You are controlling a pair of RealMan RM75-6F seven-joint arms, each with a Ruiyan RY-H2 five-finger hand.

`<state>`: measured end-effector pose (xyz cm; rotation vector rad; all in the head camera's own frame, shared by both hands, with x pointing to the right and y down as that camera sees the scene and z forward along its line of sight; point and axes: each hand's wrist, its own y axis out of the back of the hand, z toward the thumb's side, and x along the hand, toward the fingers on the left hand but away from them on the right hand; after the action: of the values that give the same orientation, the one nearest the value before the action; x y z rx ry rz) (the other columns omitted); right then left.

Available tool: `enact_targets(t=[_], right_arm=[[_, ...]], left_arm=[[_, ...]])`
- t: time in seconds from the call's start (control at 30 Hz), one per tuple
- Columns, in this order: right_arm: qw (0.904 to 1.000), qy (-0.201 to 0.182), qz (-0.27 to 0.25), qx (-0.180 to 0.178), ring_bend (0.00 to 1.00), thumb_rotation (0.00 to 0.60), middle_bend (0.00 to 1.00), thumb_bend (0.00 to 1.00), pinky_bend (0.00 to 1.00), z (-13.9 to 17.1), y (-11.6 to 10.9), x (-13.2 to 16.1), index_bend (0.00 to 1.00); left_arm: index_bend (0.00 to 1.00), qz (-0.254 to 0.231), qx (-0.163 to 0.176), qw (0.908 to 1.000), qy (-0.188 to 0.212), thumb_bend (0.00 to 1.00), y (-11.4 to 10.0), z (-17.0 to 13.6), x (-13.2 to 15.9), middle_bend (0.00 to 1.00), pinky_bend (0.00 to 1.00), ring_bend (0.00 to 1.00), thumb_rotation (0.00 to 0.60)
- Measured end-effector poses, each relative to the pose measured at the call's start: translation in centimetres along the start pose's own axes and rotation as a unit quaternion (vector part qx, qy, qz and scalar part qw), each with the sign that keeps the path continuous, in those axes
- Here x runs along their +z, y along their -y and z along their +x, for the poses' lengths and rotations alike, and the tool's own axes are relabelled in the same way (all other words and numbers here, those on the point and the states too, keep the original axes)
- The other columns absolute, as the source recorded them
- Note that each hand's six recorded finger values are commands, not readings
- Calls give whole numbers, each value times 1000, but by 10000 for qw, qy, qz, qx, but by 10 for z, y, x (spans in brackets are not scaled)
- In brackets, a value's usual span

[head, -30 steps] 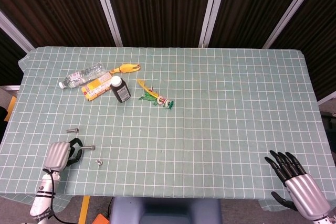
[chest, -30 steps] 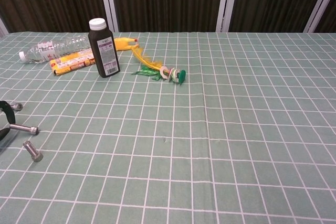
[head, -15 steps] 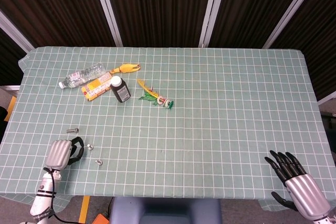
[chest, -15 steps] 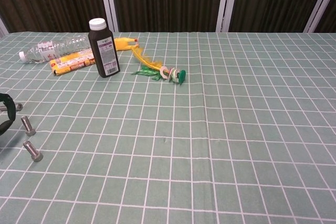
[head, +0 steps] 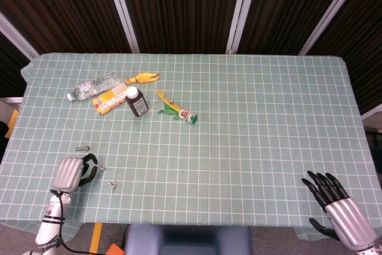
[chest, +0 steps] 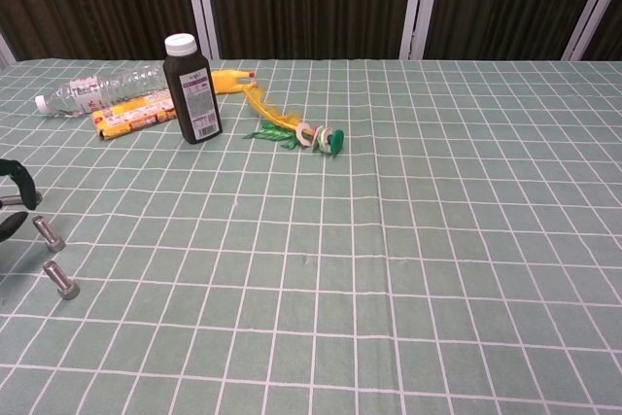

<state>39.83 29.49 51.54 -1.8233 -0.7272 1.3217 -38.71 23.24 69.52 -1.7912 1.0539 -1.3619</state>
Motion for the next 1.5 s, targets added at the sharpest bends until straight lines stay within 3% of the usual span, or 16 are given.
enact_targets(t=[0.23,0.57,0.77,1.5], right_arm=[[10000,-5,3,-1,0,600,0,309,0,0,0,0,0],[10000,2,35,35,0,600,0,309,0,-1,3,1,0],[10000,37,45,28,0,600,0,309,0,-3,3,0,0],[9998,139,131,105,0,600,0,309,0,-7,8,-1,0]], left_arm=[[428,-91,107,9993,-348,444,-10,10,-22,1000,1000,1000,600],[406,153,-277,9954,-910,435,8,23,-62,1000,1000,1000,600],[407,226,-272,9923,-1191,434,13,35,-79,1000,1000,1000,600],[467,194,-265,9905,-1338,435,24,54,-86,1000,1000,1000,600]])
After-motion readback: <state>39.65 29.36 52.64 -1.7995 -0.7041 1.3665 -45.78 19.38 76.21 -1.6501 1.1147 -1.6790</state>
